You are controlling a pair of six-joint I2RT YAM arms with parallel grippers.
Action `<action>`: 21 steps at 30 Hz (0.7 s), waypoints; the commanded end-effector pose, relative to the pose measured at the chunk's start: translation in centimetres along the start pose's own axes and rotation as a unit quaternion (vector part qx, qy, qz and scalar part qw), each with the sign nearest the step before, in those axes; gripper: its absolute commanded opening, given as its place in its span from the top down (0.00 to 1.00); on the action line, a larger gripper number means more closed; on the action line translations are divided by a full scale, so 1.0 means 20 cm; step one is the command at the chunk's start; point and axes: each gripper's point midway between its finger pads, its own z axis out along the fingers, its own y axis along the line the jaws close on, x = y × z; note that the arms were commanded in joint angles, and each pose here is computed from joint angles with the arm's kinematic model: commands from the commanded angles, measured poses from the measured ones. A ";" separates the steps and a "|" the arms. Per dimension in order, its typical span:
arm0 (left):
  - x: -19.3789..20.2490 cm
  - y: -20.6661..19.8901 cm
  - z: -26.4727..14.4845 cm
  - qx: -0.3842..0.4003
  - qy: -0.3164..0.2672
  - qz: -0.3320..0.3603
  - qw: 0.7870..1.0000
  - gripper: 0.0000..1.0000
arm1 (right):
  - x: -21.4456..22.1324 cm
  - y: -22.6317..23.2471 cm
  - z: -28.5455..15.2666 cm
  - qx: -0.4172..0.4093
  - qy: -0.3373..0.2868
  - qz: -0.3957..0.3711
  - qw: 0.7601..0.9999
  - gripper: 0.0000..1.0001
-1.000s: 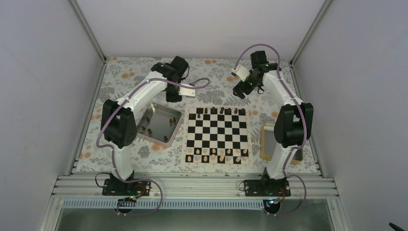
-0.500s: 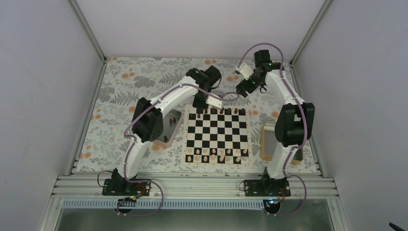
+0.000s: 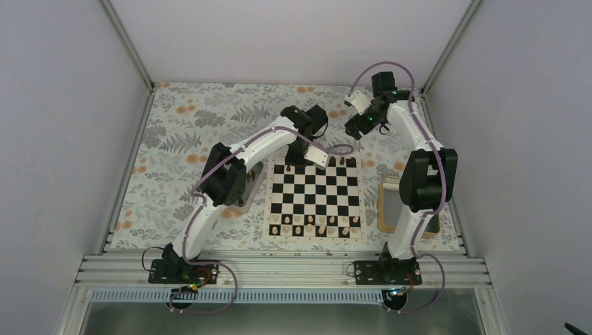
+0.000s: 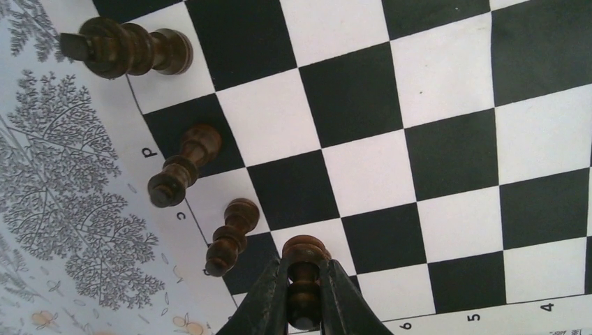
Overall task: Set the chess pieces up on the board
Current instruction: Place the chess piece on the chessboard.
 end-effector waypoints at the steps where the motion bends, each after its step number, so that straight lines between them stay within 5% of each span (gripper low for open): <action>1: -0.04 -0.02 0.04 0.016 -0.010 0.015 1.000 0.89 | -0.02 -0.03 0.00 0.001 -0.005 0.009 1.000 0.00; 21: -0.04 -0.02 0.22 0.031 0.005 0.021 0.999 0.88 | -0.02 -0.01 -0.01 -0.008 -0.008 0.004 1.000 0.00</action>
